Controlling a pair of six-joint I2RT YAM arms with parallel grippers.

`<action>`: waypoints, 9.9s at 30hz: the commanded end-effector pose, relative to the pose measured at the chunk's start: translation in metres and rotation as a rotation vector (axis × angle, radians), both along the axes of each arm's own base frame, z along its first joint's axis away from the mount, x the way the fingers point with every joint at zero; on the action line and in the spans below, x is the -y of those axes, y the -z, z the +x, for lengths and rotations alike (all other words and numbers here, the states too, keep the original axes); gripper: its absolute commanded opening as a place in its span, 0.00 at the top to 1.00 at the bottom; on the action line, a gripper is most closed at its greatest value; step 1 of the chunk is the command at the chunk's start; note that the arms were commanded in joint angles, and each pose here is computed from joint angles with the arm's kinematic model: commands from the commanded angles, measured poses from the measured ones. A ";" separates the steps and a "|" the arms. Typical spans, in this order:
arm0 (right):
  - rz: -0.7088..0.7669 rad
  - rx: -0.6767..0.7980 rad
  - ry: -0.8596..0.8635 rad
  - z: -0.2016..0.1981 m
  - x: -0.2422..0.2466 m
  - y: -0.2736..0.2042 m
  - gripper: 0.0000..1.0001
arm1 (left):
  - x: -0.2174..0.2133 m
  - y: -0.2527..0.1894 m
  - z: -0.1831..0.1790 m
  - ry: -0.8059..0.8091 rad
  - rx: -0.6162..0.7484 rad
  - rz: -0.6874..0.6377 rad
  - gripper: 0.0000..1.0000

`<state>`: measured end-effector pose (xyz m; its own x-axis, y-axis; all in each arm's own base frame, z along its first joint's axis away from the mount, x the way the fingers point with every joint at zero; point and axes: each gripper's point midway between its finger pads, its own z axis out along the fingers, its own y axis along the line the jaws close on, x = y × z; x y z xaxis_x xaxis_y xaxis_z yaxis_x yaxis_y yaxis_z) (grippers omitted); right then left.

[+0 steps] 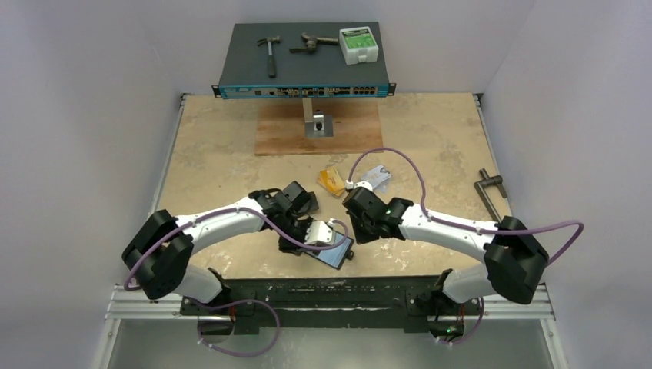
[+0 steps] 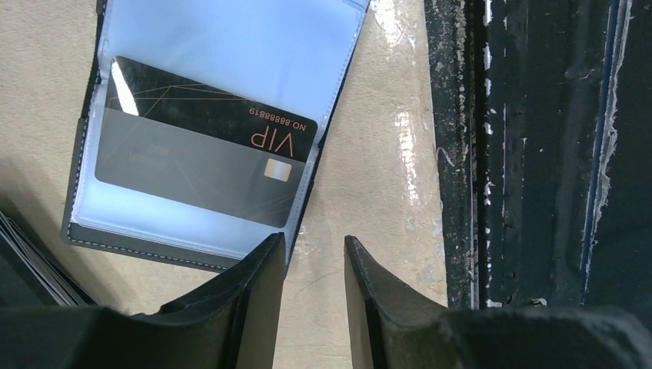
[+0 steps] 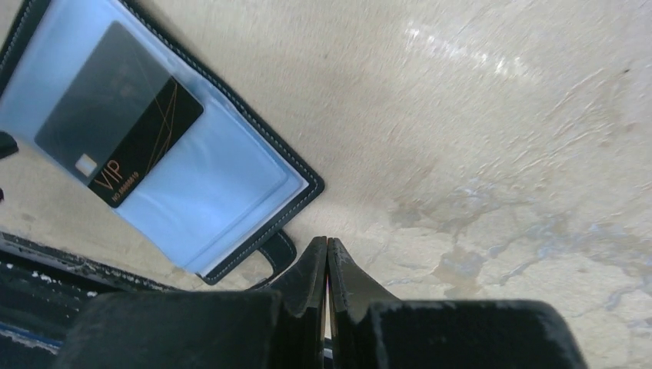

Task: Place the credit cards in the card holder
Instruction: Insert the credit card into the card holder, then reset both arms

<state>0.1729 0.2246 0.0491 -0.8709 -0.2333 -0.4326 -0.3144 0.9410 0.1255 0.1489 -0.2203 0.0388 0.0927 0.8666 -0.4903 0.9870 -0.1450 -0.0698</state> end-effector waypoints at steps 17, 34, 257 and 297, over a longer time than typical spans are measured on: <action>0.095 0.002 -0.049 -0.040 -0.051 -0.022 0.44 | -0.054 -0.032 -0.002 -0.255 -0.082 -0.030 0.69; -0.153 0.148 0.124 -0.022 -0.010 -0.003 0.66 | -0.057 -0.041 0.006 -0.243 -0.046 -0.052 0.69; 0.337 0.150 0.043 0.236 -0.049 0.021 0.46 | 0.069 -0.076 0.246 -0.215 0.601 -0.233 0.60; 0.366 0.119 0.070 0.237 -0.014 0.031 0.57 | 0.076 -0.068 0.258 -0.257 0.594 -0.239 0.62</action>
<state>0.4099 0.2548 0.0325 -0.7995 0.0269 -0.6001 -0.3156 0.8312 0.4577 0.3939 -0.2869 0.0839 0.1871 0.8004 -0.5695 0.8791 0.1223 0.4607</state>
